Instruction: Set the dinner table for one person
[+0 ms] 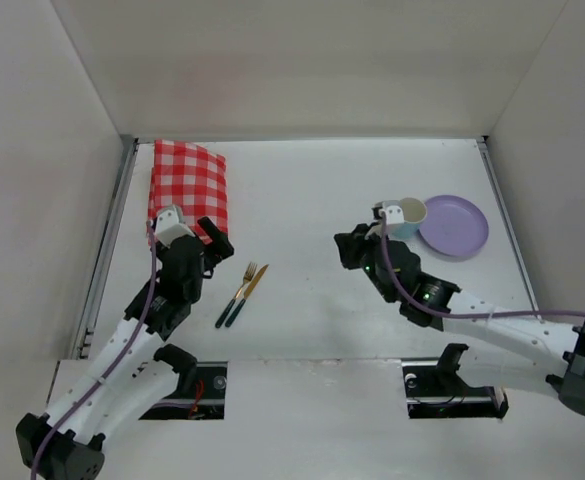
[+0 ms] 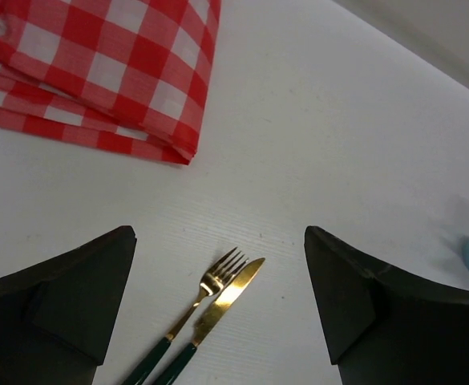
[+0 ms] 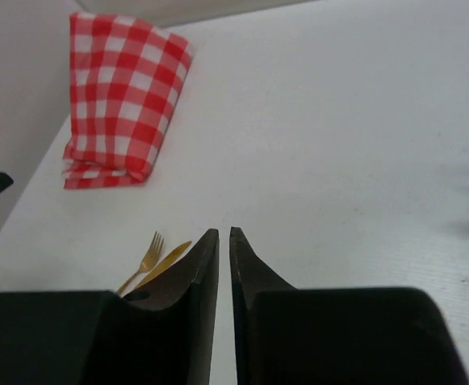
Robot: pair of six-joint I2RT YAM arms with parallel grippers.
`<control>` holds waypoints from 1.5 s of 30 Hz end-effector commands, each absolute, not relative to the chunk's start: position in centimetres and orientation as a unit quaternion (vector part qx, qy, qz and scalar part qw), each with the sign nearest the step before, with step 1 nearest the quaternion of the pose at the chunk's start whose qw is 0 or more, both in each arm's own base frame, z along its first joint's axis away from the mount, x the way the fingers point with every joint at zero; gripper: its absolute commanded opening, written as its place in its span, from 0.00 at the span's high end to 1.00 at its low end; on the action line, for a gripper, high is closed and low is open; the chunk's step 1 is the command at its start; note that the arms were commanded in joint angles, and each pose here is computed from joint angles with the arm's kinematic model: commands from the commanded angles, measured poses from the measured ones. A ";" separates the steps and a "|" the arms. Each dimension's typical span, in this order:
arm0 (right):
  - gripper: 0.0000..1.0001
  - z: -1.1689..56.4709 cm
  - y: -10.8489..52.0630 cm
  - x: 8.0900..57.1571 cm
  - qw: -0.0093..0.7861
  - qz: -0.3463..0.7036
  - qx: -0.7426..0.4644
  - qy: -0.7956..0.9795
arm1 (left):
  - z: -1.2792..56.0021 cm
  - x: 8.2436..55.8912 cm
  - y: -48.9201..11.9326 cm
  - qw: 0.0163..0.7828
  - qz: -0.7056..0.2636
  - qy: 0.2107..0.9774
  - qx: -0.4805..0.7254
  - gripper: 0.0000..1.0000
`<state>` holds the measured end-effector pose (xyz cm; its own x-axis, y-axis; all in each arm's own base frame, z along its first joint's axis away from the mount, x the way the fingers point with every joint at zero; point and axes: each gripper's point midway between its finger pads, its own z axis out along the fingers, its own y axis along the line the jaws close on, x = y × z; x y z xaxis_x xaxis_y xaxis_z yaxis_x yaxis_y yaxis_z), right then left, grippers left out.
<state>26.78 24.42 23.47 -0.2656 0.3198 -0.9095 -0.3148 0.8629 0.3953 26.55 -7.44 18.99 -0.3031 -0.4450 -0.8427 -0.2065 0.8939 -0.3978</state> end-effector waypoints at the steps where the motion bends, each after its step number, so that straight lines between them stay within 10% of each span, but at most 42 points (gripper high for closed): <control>1: 0.88 25.0 26.9 27.0 0.600 0.256 -0.020 0.757 | 20.6 26.9 -6.0 0.558 -0.104 0.792 -0.226 0.14; 5: 0.90 22.8 29.2 26.8 0.584 0.235 -0.064 0.774 | 19.3 28.0 -3.9 0.547 -0.080 0.791 -0.264 0.25; 10: 0.90 20.4 30.1 26.7 0.582 0.232 -0.088 0.775 | 18.0 29.4 -1.8 0.537 -0.088 0.777 -0.315 0.89; 23: 0.63 16.1 30.6 26.6 0.569 0.242 -0.103 0.779 | 13.7 40.4 5.6 0.498 -0.055 0.755 -0.424 0.40; 29: 0.40 16.5 30.8 26.5 0.577 0.250 -0.104 0.771 | 10.5 44.5 4.9 0.469 -0.082 0.787 -0.391 0.35; 45: 0.31 15.2 32.0 26.3 0.562 0.250 -0.119 0.779 | 10.2 41.5 9.8 0.484 -0.032 0.729 -0.483 0.46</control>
<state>26.14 30.73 13.28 -0.3740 0.0450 -0.9263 -0.4417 0.8696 0.2206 40.59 8.32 6.78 -0.1858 -0.7328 -0.6545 -0.6917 0.5707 -0.4426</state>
